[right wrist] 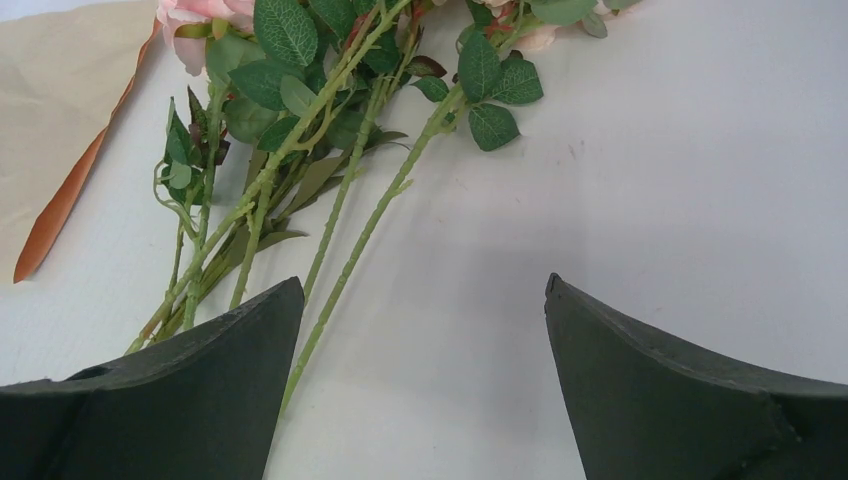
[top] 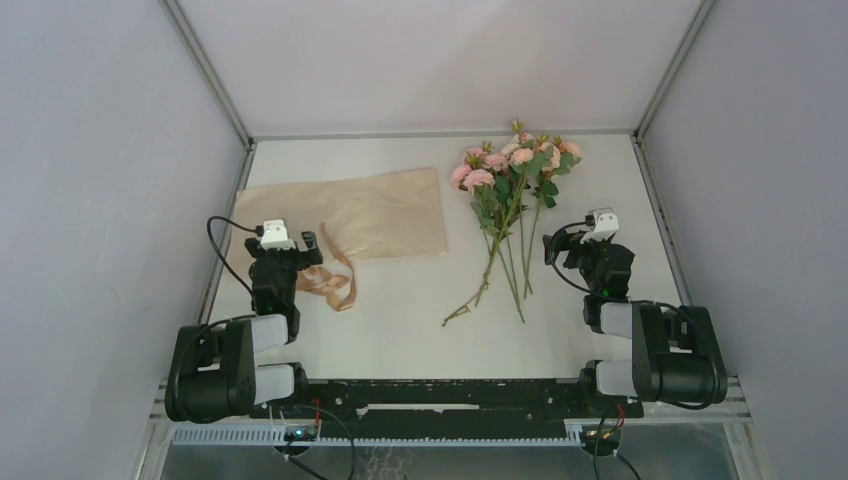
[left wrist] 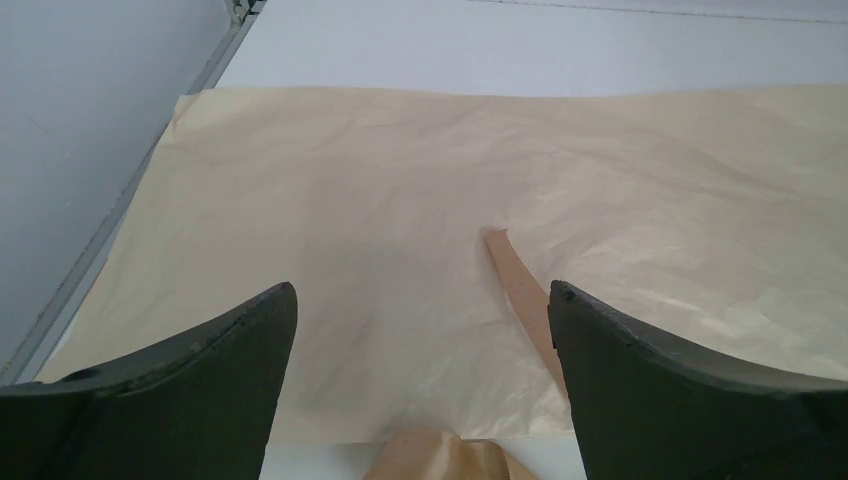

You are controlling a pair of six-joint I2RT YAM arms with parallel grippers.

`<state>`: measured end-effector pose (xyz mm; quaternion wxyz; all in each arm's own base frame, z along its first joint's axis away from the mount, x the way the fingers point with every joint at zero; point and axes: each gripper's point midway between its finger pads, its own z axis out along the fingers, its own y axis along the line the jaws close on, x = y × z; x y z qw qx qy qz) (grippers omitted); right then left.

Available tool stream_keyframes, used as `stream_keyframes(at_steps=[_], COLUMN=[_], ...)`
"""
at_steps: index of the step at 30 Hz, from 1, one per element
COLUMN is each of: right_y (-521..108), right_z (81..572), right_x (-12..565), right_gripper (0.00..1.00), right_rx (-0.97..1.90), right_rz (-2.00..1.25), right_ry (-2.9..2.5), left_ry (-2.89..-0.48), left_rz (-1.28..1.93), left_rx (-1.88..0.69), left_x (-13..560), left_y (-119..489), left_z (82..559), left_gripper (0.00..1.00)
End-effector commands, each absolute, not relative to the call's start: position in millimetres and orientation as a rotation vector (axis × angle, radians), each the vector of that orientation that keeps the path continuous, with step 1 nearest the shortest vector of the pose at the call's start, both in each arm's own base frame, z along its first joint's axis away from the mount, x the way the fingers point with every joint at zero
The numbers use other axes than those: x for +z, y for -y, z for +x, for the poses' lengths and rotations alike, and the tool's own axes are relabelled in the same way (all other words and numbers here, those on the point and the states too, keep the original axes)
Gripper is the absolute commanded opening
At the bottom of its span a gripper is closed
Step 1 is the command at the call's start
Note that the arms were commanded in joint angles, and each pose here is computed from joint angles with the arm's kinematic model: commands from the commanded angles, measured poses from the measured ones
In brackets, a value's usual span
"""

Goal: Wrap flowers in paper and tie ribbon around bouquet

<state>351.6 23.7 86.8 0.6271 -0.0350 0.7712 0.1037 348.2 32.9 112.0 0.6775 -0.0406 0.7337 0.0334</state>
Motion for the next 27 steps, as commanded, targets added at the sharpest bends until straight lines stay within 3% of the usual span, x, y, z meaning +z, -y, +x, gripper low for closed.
stream_keyframes(at_steps=[1,8,13,15,17,18,23,27], right_y=[-22,-17,-77,-111,-149,-168,-252,-287], right_z=[363,370,370,375,379,383,415,460], right_x=[106,149,195,201,202,205,190,151], right_gripper=[1.00,0.99,0.73,0.68,0.67,0.66,0.59,0.64], right_rx=[0.224,0.286,0.644,0.679,0.710,0.745,0.939,0.940], right_rz=[-0.097,0.019,-0.031,-0.085,-0.141,-0.152,-0.136,-0.059], right_ry=[-1.708,-1.784,-1.889,-1.962,-2.030,-2.047,-2.155,-2.313], left_ry=[-1.569,-1.569,-1.748,-1.852,-1.957,-1.991,-2.124,-2.210], left_rz=[-0.078,-0.076,-0.259,-0.100,0.164,0.266,0.713,0.803], left_rx=[0.093,0.090,0.132,0.069,-0.034,-0.043,-0.063,-0.129], left_x=[136,136,147,193,204,208,166,140], left_y=[-35,-35,-66,-54,-19,-5,57,80], left_z=[354,354,368,383,370,357,293,274], left_gripper=[1.00,1.00,0.99,0.88,0.73,0.71,0.73,0.73])
